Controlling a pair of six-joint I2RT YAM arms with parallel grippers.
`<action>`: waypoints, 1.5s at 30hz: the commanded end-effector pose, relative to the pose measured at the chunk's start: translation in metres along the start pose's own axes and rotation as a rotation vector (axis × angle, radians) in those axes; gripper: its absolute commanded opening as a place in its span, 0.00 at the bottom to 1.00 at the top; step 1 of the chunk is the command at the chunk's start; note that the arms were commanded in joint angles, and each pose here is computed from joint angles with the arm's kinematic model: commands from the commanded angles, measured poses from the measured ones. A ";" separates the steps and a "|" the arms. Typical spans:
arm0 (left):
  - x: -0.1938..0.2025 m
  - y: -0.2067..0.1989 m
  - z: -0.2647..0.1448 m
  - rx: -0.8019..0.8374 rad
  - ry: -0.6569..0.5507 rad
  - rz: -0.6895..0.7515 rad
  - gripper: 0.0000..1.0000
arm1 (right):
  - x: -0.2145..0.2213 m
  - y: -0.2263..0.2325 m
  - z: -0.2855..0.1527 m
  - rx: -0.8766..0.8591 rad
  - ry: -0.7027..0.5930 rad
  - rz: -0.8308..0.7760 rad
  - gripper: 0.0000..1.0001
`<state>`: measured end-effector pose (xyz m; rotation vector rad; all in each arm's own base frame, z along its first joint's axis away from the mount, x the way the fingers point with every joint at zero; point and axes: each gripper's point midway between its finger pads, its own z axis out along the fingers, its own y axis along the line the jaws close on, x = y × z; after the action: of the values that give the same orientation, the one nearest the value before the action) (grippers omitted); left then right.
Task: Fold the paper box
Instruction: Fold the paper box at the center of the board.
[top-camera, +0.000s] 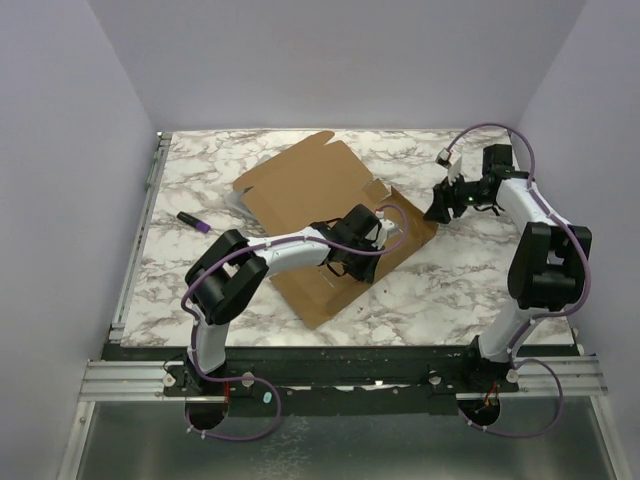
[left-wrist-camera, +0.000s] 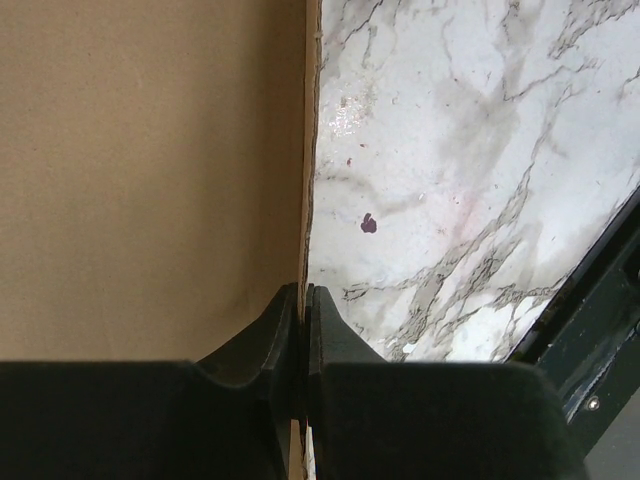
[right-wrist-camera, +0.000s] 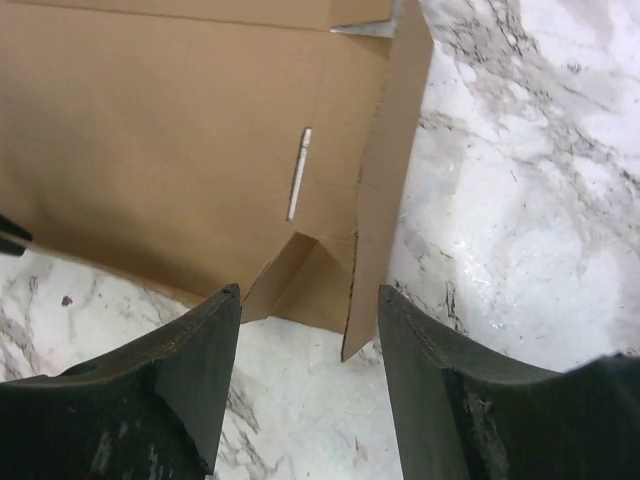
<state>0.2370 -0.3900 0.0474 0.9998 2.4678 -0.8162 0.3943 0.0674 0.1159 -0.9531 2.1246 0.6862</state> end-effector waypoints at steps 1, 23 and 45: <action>-0.007 -0.004 -0.004 0.029 -0.009 -0.018 0.05 | 0.007 -0.024 0.016 0.054 0.017 0.115 0.62; -0.012 -0.005 -0.002 0.042 -0.011 -0.027 0.04 | 0.046 -0.033 0.025 0.145 0.082 0.014 0.07; -0.027 0.008 -0.002 0.027 -0.037 -0.071 0.07 | 0.015 0.020 0.017 0.119 0.046 -0.035 0.00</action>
<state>0.2522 -0.3916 0.0534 0.9298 2.4934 -0.8540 0.3844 0.0856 0.1032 -0.9751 2.1180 0.5216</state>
